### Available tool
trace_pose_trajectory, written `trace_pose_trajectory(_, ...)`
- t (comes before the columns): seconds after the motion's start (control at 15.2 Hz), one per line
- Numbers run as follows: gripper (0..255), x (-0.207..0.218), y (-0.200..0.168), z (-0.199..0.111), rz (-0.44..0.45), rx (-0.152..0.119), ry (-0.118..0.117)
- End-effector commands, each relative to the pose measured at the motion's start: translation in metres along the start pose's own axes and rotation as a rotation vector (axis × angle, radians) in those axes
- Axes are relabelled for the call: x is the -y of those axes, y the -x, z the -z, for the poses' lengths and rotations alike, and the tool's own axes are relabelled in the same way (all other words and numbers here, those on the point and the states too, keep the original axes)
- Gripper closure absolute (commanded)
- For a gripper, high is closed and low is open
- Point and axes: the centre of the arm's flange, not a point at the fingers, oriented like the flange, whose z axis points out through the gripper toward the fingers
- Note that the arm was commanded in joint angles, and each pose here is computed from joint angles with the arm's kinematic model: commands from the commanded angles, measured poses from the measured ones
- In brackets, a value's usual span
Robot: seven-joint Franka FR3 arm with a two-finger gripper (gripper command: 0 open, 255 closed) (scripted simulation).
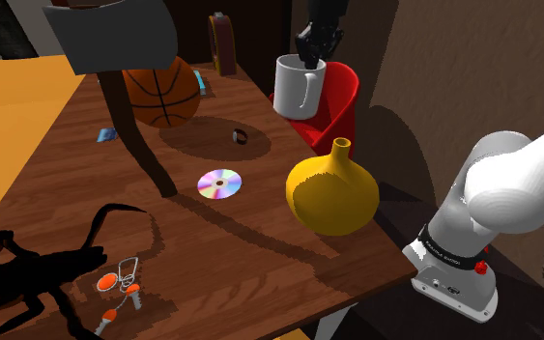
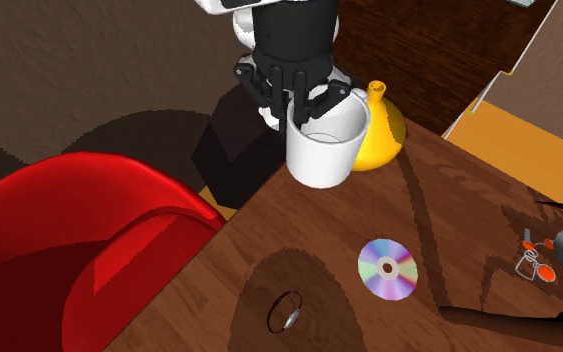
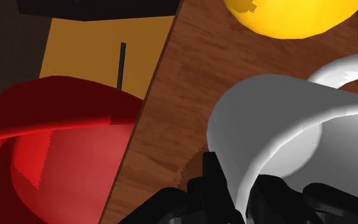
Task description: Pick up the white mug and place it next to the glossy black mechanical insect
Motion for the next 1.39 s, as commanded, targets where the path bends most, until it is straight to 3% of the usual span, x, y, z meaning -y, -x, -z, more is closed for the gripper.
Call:
trace_pose_trajectory(0.0, 255, -0.001, -0.001, 0.011, 0.000, 0.000, 0.000)
trace_pose_trajectory(0.4, 255, 0.000, -0.003, 0.039, 0.000, 0.000, 0.000)
trace_pose_trajectory(1.32, 255, 0.182, -0.035, 0.031, 0.000, 0.000, 0.000)
